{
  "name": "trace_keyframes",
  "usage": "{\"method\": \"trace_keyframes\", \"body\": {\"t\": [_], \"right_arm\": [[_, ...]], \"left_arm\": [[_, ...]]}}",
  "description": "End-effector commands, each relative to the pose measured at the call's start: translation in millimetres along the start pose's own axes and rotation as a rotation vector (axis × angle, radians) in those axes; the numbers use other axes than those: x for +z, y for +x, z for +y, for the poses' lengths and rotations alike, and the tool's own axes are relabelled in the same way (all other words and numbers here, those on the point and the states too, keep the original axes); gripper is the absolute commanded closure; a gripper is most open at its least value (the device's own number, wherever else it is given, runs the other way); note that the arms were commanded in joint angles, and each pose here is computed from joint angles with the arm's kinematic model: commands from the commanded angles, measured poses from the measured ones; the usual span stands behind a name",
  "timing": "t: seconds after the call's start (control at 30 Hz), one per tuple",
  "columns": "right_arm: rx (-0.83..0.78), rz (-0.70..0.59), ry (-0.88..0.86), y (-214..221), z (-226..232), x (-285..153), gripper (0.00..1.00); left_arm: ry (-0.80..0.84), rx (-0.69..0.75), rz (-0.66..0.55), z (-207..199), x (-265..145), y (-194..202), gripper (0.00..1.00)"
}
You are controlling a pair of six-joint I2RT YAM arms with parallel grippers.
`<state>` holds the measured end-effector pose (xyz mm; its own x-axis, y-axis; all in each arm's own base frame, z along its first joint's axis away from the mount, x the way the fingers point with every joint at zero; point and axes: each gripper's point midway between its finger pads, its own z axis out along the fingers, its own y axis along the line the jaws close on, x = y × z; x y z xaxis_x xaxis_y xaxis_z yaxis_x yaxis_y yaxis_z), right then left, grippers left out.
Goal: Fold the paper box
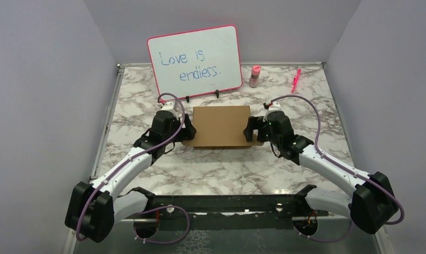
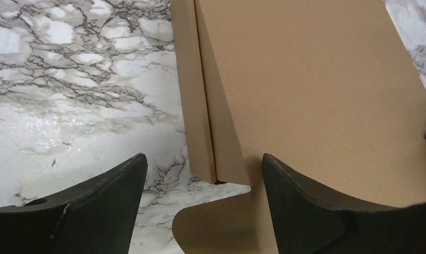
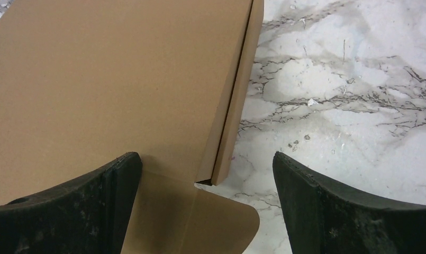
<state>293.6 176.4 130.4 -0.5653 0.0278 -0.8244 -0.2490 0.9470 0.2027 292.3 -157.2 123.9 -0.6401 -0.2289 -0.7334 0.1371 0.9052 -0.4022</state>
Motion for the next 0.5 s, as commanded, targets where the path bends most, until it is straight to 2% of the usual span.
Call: {"method": "trace_keyframes", "body": {"t": [0.0,0.47], "right_arm": [[0.03,-0.041,-0.032,-2,4,2,0.02],[0.044,0.025,0.023,46,-15,19,0.04]], "left_arm": [[0.028,-0.019,0.002,-3,0,7,0.2],[-0.01,-0.067,0.071,16,12,50,0.2]]}}
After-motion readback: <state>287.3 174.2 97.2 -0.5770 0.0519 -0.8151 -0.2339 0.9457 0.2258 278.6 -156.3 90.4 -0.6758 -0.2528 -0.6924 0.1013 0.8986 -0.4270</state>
